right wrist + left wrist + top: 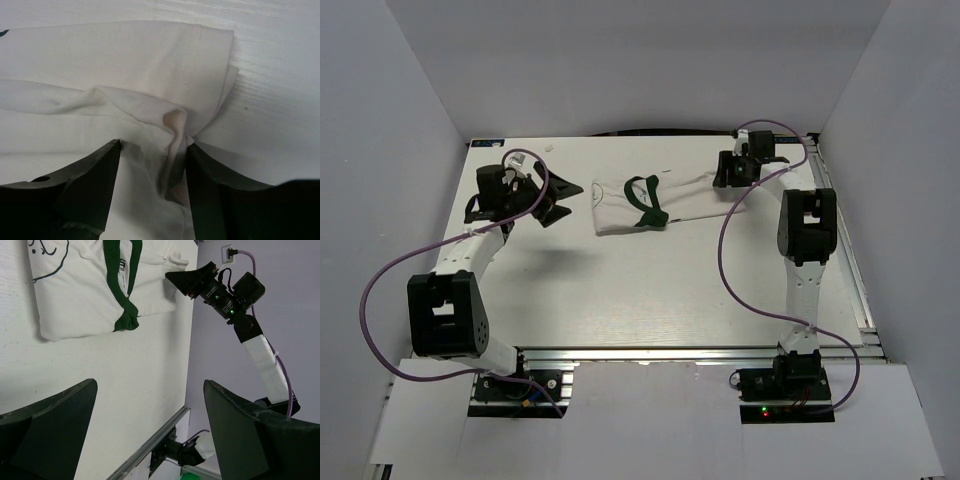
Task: Fold and stack the t-shirts
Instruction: Fold the tshirt
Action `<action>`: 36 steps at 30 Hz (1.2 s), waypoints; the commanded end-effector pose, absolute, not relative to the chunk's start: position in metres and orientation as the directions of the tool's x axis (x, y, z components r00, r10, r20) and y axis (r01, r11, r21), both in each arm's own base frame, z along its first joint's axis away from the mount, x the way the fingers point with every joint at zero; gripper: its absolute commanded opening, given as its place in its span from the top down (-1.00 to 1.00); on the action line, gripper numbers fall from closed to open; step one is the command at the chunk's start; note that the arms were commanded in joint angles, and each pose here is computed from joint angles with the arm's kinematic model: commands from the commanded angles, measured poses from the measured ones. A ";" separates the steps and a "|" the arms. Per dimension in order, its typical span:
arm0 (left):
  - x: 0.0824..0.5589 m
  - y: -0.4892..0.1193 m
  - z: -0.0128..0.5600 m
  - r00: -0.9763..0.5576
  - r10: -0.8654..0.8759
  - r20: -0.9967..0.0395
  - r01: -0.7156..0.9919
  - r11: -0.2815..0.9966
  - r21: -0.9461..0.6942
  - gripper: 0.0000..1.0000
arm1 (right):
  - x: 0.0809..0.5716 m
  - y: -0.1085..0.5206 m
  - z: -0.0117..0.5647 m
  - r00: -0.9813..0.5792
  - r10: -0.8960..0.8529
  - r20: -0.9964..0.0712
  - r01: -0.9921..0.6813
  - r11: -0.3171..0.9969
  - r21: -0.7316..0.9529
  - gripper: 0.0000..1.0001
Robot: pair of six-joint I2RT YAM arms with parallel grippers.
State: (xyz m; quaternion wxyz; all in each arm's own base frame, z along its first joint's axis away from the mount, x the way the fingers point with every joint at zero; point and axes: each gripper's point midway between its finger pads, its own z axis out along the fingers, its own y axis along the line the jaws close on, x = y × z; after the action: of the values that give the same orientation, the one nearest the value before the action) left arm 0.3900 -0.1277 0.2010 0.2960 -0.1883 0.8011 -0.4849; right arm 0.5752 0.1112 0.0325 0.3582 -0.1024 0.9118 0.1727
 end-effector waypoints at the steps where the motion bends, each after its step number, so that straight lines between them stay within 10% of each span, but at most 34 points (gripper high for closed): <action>1: 0.384 -0.128 0.219 -0.740 -0.581 -0.339 0.038 0.467 -0.883 -0.96 | 0.567 0.116 0.023 -0.756 -0.046 -0.653 -0.308 0.905 0.293 -0.15; 13: 0.380 -0.129 0.214 -0.749 -0.572 -0.335 0.036 0.469 -0.882 -0.96 | 0.580 0.126 0.074 -0.674 -0.015 -0.739 -0.414 0.836 0.360 1.00; 36: 0.360 -0.125 0.227 -0.727 -0.555 -0.404 0.093 0.504 -0.859 -0.96 | 0.514 0.306 0.222 -0.597 -0.027 -0.802 -0.651 0.599 0.465 1.00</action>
State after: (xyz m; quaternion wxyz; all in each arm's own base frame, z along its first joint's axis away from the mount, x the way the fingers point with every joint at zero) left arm 0.3671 -0.1274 0.2083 0.3124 -0.1633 0.8057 -0.4760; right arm 0.5206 0.2860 0.1930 0.3871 -0.2158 0.8094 0.3853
